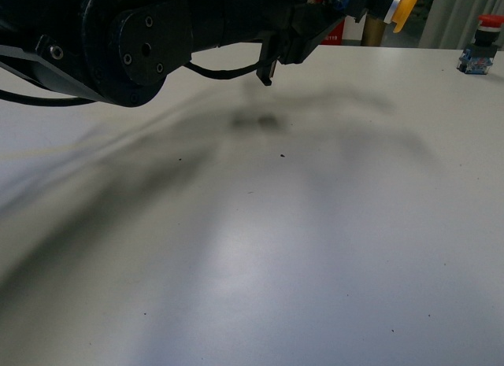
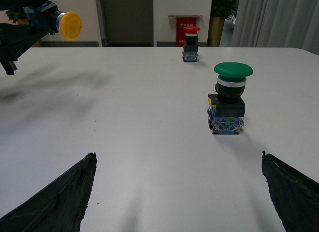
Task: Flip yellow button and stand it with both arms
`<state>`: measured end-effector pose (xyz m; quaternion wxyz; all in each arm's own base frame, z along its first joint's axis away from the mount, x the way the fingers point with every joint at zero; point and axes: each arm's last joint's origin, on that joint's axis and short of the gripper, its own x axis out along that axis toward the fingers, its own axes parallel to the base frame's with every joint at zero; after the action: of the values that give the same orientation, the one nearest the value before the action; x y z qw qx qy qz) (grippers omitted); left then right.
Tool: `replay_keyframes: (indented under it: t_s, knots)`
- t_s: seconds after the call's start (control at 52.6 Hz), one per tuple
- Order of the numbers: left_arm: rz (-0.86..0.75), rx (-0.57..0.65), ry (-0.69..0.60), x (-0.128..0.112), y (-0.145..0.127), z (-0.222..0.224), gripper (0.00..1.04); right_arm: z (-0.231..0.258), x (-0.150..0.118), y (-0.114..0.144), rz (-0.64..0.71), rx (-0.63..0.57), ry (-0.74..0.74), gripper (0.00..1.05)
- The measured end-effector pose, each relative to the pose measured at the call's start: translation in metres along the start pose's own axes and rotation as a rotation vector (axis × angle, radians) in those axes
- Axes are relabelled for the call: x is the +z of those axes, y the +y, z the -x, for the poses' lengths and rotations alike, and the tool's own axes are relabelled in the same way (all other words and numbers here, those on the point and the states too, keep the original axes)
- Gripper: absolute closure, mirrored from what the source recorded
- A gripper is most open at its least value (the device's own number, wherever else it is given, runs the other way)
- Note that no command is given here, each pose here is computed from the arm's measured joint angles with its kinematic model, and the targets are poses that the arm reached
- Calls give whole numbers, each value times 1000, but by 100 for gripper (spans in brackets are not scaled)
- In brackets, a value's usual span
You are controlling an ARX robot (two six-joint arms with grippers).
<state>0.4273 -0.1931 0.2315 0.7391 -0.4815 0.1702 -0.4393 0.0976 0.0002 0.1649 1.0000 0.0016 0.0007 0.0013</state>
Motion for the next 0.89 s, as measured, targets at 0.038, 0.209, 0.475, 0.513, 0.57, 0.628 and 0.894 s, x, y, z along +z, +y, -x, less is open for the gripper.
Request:
replay_keyframes:
  t_s: [0.038,0.209,0.475,0.513,0.57,0.628,0.894]
  knots:
    - [1,0,0,0,1,-1,69,0,0,0,0,0,0,7]
    - [5,0,6,-1,4,-6,69,0,0,0,0,0,0,7]
    - [2,27,22,-9,3,-12,69,0,0,0,0,0,0,7]
    - [-2,27,25,-10,3,-12,69,0,0,0,0,0,0,7]
    - [-5,26,26,-10,3,-13,69,0,0,0,0,0,0,7]
    - [-9,25,27,-11,3,-13,69,0,0,0,0,0,0,7]
    - [-14,25,27,-11,3,-13,69,0,0,0,0,0,0,7]
